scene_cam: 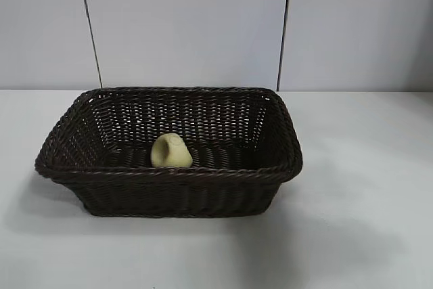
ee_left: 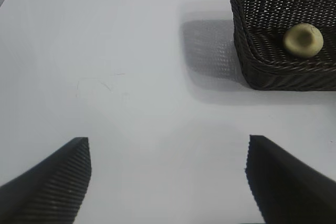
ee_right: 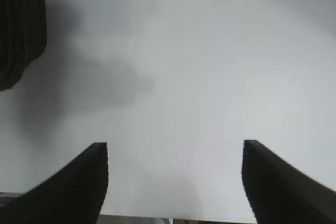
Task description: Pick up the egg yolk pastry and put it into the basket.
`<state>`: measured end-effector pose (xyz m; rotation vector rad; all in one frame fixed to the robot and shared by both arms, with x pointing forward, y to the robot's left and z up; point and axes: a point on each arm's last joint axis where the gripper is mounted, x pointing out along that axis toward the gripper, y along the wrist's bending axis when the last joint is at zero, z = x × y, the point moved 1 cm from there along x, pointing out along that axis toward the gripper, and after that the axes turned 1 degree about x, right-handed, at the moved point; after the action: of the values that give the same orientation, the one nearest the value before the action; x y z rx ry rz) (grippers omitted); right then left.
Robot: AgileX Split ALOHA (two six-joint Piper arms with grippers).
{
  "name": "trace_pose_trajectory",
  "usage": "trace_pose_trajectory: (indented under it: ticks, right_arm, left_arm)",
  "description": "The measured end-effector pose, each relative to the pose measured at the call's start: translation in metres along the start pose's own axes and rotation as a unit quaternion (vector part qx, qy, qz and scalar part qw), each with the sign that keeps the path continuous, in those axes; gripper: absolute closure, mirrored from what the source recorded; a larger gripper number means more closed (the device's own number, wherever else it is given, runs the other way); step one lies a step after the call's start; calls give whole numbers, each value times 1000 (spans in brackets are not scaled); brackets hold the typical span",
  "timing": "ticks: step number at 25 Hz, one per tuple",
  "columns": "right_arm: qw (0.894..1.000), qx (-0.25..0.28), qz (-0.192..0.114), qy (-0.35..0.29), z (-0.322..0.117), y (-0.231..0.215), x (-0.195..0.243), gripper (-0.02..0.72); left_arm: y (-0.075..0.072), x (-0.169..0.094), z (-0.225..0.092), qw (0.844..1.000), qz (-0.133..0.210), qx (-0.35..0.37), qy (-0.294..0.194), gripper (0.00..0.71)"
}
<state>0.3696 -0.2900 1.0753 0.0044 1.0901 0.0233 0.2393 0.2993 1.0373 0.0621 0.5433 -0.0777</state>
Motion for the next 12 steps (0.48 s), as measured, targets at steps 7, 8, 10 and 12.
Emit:
trace_pose_trajectory:
  ticks: [7,8,10,12]
  right_arm:
    - [999,0,2,-37,-61,-3,16,187]
    - [999,0,3,-37,-69,-4,19,187]
    - [999,0,4,-42,-79,-4,22,187]
    - [998,1,7,-58,-82,-4,19,187]
  left_arm:
    - [0,0,0,1000,0,0,0,121]
    - [0,0,0,1000,0,0,0,121]
    - [0,0,0,1000,0,0,0,121]
    - [0,0,0,1000,0,0,0,121]
